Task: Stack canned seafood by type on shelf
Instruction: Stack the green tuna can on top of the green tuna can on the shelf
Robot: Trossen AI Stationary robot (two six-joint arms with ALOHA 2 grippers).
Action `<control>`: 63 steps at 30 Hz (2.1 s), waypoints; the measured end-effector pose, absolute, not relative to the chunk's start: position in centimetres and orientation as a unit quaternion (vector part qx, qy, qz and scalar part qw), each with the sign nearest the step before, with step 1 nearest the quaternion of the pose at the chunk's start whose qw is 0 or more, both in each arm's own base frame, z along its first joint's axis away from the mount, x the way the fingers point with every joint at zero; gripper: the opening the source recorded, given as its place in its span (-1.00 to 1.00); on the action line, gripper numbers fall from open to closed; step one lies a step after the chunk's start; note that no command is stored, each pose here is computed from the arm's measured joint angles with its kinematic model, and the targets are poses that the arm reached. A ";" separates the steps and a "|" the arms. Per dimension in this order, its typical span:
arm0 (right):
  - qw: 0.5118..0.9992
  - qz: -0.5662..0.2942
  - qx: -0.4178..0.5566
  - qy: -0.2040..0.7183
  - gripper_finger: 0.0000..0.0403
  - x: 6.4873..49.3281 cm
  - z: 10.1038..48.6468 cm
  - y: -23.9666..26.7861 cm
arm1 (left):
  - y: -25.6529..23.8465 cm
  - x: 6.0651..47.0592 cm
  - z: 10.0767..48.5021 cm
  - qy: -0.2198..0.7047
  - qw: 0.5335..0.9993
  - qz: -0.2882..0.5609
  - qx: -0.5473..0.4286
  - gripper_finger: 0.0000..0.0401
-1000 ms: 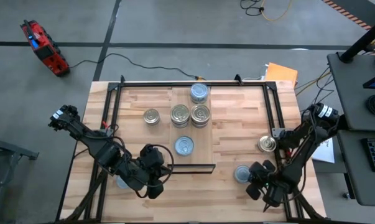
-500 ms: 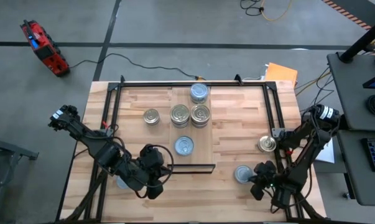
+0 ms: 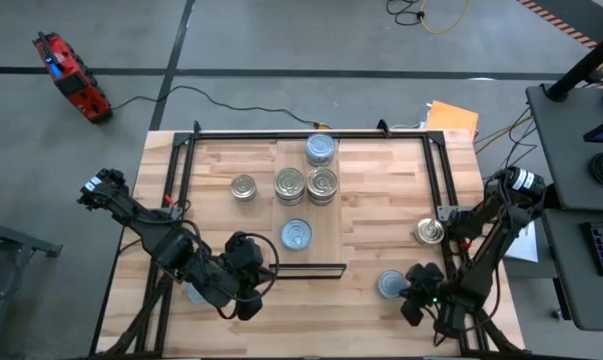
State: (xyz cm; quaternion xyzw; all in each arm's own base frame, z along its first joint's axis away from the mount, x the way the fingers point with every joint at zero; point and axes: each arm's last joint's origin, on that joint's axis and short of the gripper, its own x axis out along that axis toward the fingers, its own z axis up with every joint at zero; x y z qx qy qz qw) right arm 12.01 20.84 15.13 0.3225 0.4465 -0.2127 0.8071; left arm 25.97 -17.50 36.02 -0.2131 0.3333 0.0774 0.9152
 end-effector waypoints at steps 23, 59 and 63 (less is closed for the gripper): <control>0.826 -0.158 0.272 0.467 -0.94 19.8 18.0 19.8 | -19.5 27.5 33.8 0.321 0.926 0.101 -0.173 -1.00; 0.687 -0.326 0.337 0.555 -0.94 17.7 18.6 17.7 | -24.5 25.1 30.2 0.378 0.916 0.064 -0.115 -1.00; 0.685 -0.324 0.367 0.539 -0.94 18.4 17.3 18.4 | -25.6 24.2 30.1 0.370 0.922 0.030 -0.110 -1.00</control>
